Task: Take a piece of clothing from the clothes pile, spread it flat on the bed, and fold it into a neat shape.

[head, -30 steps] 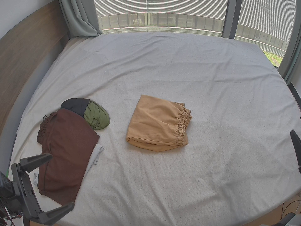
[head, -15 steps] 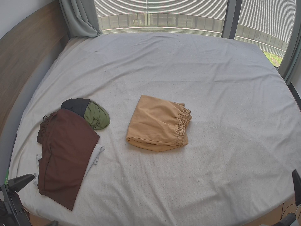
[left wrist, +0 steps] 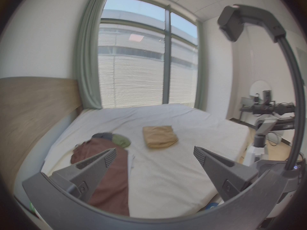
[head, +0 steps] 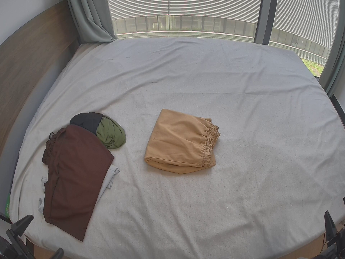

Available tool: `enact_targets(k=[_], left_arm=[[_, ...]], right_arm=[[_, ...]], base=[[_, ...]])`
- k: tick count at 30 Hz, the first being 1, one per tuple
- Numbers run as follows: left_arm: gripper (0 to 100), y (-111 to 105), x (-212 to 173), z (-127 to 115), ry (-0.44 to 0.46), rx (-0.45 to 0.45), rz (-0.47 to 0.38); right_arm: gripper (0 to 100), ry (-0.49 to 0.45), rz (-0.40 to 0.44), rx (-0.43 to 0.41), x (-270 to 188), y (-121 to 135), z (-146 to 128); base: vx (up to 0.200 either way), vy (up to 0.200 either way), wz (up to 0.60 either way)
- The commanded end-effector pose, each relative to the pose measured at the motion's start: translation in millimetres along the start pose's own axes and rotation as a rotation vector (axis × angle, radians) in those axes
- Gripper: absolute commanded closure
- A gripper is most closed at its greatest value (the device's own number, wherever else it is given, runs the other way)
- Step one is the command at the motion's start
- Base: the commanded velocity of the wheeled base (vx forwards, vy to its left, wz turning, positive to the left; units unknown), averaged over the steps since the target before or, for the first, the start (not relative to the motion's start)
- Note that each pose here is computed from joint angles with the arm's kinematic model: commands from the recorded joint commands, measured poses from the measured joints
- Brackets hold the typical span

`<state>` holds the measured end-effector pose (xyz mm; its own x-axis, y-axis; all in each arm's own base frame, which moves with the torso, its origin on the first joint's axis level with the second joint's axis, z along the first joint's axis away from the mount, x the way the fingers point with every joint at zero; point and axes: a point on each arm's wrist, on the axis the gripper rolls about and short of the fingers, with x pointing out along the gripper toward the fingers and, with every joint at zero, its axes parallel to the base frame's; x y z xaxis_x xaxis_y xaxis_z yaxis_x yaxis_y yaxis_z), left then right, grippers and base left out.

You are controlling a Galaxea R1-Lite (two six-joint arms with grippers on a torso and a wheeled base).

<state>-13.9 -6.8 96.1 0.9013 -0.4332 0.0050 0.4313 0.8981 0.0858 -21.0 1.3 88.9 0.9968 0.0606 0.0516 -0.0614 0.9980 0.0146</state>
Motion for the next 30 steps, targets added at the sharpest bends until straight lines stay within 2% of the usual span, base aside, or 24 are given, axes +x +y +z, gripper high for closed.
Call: enact_targets(k=[1, 4, 7, 8, 9, 30], left_arm=[[0, -3.6, -9.8, -12.2, -0.050, -0.011, 0.243], [0, -2.1, -10.1, -12.5, -0.048, -0.024, 0.307], [0, -1.7, -10.2, -12.4, -0.047, -0.015, 0.326], [0, 0.3, -11.0, -15.9, -0.008, -0.019, 0.433], [0, 0.8, -11.2, -18.1, 0.013, -0.031, 0.464], [0, 0.9, -11.4, -20.2, 0.026, -0.067, 0.470]], right_arm=[[0, -0.008, -0.065, -0.030, -1.9, -1.5, -6.3], [0, 0.076, -0.055, -0.028, -2.2, -1.4, -14.6], [0, 0.067, -0.045, -0.032, -2.2, -1.2, -13.7], [0, 0.061, -0.041, -0.034, -2.1, -1.1, -13.1], [0, 0.059, -0.042, -0.034, -2.1, -1.1, -12.9], [0, 0.059, -0.044, -0.028, -2.2, -1.1, -13.1]], base=[[0.000, 0.000, 0.00], [0.000, 0.000, 0.00], [0.000, 0.000, 0.00], [0.000, 0.000, 0.00], [0.000, 0.000, 0.00], [0.000, 0.000, 0.00]])
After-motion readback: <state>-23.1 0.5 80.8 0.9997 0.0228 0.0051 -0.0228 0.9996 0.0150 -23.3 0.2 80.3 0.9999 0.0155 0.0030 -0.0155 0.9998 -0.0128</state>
